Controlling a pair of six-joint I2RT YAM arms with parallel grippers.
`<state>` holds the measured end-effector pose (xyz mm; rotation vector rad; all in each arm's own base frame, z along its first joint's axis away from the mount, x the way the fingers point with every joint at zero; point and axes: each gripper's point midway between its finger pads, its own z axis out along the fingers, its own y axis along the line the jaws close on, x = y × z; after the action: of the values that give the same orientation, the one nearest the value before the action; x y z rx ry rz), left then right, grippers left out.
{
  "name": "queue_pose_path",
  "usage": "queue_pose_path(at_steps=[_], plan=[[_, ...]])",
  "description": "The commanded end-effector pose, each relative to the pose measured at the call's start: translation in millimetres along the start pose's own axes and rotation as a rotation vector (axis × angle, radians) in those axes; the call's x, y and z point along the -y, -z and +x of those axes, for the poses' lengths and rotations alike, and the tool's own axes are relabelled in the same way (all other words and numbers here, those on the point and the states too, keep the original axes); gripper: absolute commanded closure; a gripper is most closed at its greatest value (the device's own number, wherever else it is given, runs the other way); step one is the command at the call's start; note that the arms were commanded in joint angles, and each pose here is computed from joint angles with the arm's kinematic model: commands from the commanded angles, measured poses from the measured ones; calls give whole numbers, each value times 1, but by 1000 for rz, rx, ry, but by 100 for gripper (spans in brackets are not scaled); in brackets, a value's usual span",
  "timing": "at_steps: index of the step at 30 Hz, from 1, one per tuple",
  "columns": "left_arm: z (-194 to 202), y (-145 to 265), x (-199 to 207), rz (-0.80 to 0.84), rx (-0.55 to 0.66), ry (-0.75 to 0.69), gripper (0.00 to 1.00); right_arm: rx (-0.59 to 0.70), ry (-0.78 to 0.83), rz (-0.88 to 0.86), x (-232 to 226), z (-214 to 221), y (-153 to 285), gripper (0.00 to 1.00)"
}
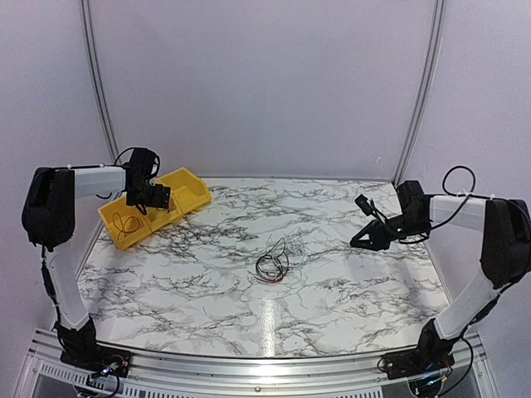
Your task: Untangle the cables
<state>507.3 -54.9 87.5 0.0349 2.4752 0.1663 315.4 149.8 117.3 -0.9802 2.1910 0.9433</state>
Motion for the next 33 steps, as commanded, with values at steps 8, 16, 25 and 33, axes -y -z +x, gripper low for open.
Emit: queue_pose_path(at_steps=[8,16,25,33], plan=[[-27,101,-12,18,143,63,1,35,81,21,-6,-26,14,71],[-45,162,15,206,323,69,1,105,165,106,-15,-50,36,71],[-74,276,-7,56,683,61,1,261,322,400,-32,-115,109,44],[-51,259,122,700,708,8,37,456,408,203,-57,-136,91,1]])
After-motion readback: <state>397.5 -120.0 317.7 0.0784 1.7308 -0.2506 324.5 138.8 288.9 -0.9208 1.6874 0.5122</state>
